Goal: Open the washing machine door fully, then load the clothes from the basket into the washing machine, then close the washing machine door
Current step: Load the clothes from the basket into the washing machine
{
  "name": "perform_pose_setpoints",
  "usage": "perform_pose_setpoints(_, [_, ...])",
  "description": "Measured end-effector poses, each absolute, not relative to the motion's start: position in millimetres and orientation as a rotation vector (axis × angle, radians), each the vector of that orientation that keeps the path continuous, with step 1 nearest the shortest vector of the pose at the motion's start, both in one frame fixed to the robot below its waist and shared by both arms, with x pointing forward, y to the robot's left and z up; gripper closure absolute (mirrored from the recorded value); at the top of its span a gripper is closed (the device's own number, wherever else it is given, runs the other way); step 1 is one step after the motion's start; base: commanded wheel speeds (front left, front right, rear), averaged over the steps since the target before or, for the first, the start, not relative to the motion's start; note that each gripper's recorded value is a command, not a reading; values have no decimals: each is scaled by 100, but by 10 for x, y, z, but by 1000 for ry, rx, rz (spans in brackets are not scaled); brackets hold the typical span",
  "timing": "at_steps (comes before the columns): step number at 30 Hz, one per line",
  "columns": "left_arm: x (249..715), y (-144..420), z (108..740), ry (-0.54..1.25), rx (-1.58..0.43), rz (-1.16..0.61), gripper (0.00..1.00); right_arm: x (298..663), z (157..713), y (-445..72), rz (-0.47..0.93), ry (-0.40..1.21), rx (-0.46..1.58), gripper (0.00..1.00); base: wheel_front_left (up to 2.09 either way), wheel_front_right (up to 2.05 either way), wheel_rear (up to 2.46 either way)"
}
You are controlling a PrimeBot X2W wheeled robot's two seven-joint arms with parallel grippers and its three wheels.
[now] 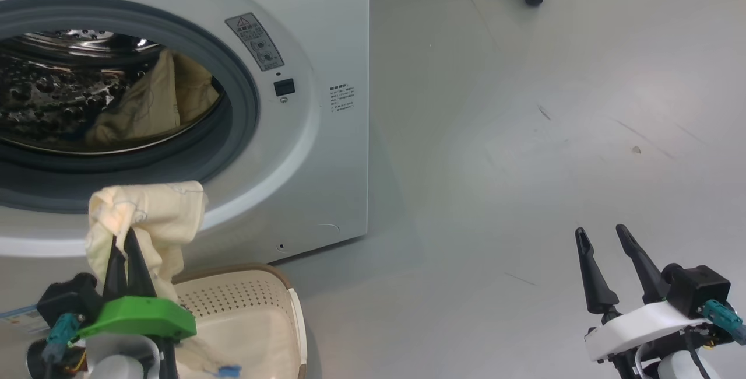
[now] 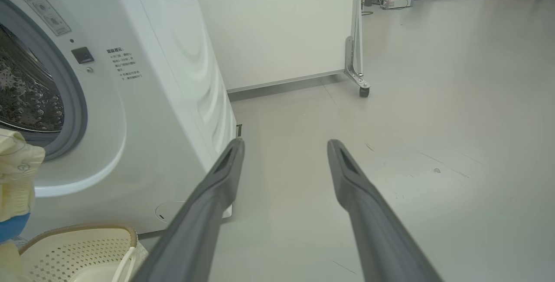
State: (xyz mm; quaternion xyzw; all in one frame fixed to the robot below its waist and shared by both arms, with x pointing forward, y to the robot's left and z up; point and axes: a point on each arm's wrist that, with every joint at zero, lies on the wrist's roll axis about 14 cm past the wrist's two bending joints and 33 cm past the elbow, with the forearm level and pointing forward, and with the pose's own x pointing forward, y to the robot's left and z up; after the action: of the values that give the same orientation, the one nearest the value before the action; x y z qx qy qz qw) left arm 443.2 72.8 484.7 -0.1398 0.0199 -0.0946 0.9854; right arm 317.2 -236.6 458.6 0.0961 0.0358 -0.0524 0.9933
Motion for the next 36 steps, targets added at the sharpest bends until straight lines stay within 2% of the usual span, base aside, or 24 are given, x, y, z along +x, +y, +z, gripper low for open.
perform_pose_setpoints(24, [5698,736,5056,-49,-207,-180,100,3632,4341,-2379,-129,142,209,0,0,0,0])
perform_pose_setpoints(36, [6308,812,4920,-4,-170,-143,100,3816,4135,-2261,-89,201,204,0,0,0,0])
